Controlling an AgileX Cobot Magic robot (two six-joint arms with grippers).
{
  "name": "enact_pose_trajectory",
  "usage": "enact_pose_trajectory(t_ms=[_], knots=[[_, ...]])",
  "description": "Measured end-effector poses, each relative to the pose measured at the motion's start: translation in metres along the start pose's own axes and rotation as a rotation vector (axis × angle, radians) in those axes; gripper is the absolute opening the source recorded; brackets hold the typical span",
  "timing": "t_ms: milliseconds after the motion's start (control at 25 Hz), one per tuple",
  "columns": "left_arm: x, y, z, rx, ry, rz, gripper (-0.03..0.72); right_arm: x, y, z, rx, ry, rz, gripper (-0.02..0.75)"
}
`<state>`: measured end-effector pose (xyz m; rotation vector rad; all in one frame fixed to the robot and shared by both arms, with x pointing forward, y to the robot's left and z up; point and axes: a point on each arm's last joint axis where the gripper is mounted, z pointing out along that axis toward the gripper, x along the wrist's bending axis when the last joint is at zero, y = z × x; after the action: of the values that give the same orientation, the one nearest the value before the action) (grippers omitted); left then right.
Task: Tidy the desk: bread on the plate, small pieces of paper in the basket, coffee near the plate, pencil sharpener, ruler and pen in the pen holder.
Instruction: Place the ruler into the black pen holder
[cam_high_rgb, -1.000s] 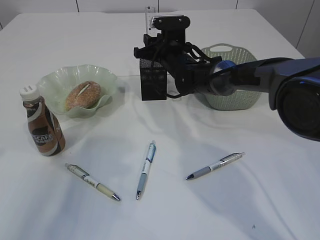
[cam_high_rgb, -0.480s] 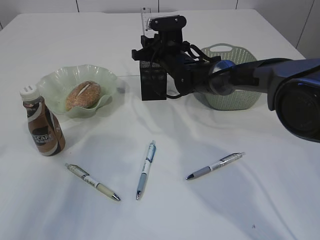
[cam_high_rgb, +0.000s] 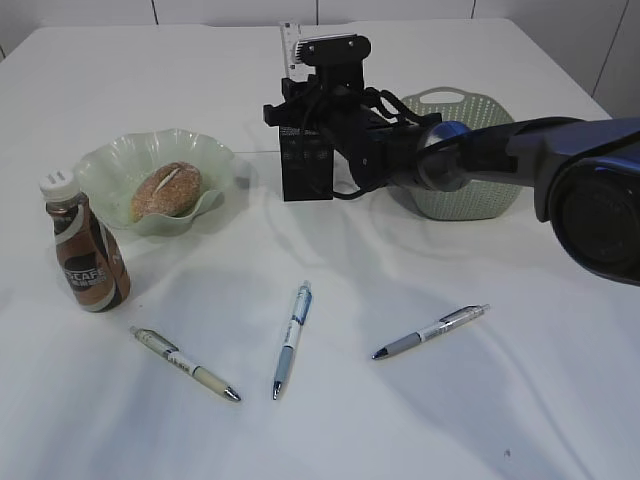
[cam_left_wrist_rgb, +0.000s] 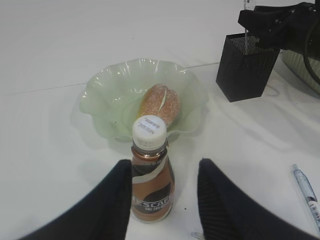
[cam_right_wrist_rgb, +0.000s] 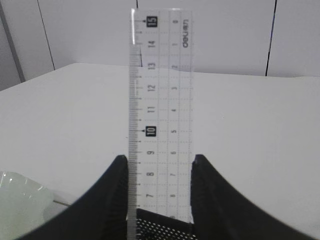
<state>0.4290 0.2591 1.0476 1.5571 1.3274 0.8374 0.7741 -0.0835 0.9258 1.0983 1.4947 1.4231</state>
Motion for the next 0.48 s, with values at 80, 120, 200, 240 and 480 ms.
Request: enact_pose_trajectory(t_ms=[80, 120, 200, 240, 480], knots=[[0.0, 0.0002, 0.0, -0.002, 0.0, 0.0, 0.302, 0.0001, -0.0006, 0.0, 0.007, 0.001, 0.0, 0.306], [0.0, 0.0002, 0.0, -0.002, 0.0, 0.0, 0.302, 0.0001, -0.001, 0.0, 0.011, 0.001, 0.0, 0.307], [0.0, 0.0002, 0.0, -0.002, 0.0, 0.0, 0.302, 0.0002, -0.0014, 0.0, 0.015, 0.002, 0.0, 0.308], [0.0, 0.0002, 0.0, -0.002, 0.0, 0.002, 0.302, 0.0002, -0.0017, 0.0, 0.019, 0.002, 0.0, 0.312], [0.0, 0.0003, 0.0, -0.003, 0.0, 0.002, 0.302, 0.0002, -0.0021, 0.0, 0.023, 0.003, 0.0, 0.318]])
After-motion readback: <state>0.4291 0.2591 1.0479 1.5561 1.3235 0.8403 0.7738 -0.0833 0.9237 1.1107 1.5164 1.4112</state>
